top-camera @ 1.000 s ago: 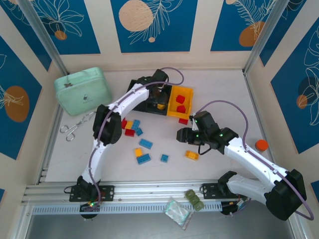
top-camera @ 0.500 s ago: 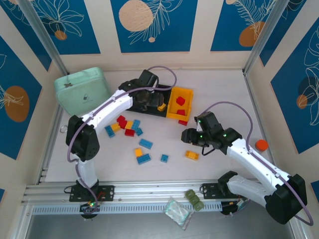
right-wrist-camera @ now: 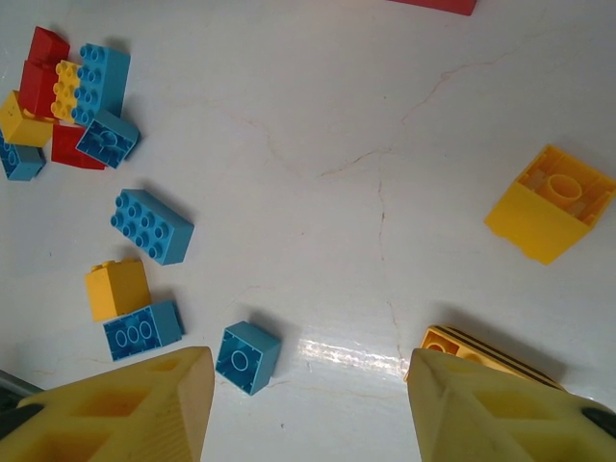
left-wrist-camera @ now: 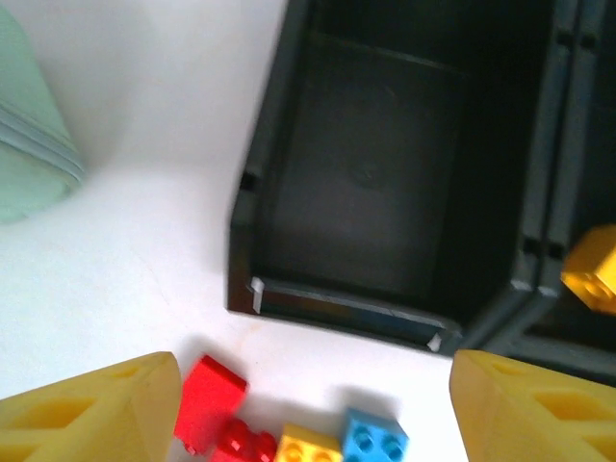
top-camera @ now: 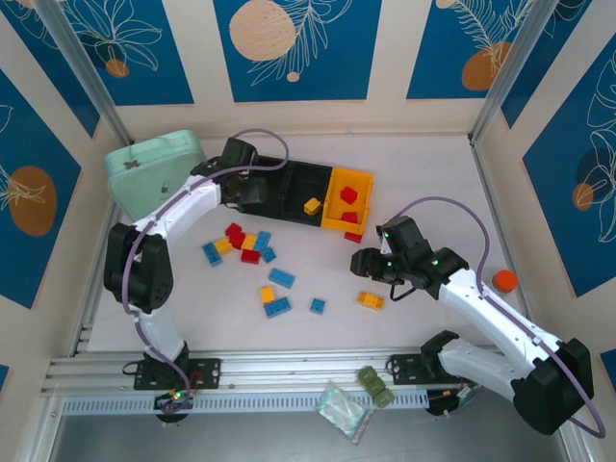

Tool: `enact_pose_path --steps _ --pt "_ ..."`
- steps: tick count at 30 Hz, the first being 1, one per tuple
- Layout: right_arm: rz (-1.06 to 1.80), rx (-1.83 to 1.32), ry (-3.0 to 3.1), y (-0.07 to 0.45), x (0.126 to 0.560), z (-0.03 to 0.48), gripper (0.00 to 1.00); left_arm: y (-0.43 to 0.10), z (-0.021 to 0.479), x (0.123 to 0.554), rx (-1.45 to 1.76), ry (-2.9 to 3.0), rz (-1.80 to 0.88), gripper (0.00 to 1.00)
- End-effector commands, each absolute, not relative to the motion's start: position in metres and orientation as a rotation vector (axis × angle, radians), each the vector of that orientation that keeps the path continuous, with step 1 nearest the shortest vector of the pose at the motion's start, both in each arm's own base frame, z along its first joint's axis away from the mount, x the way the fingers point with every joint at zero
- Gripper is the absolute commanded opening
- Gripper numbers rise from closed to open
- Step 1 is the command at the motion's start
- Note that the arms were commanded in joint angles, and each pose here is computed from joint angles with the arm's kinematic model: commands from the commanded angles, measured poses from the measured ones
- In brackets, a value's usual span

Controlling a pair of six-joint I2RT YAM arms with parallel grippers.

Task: Sort the legos into containers by color
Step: Rotate the container at the top-center of the table.

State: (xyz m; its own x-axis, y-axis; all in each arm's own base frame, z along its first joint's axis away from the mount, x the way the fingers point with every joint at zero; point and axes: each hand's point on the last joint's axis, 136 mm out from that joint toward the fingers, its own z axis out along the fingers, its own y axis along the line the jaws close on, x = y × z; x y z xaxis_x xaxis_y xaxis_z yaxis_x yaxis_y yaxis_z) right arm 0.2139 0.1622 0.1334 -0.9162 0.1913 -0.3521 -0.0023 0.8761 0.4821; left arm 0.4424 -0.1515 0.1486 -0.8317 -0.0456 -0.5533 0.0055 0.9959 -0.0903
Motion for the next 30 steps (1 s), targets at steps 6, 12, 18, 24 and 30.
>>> enact_pose_path --steps 6,12,18,24,30 --pt "0.659 0.176 2.695 0.158 0.213 0.118 0.56 -0.15 0.129 0.492 -0.005 2.523 -0.188 0.8" --pt "0.651 0.187 2.704 0.158 0.216 0.117 0.56 -0.152 0.11 0.51 -0.014 2.537 -0.244 0.8" --pt "0.645 0.192 2.711 0.159 0.22 0.115 0.56 -0.161 0.107 0.503 -0.004 2.547 -0.341 0.72" --pt "0.655 0.188 2.709 0.162 0.222 0.115 0.56 -0.171 0.11 0.485 0.007 2.54 -0.462 0.67" --pt "0.647 0.198 2.703 0.158 0.219 0.115 0.56 -0.177 0.109 0.466 -0.006 2.549 -0.545 0.64"
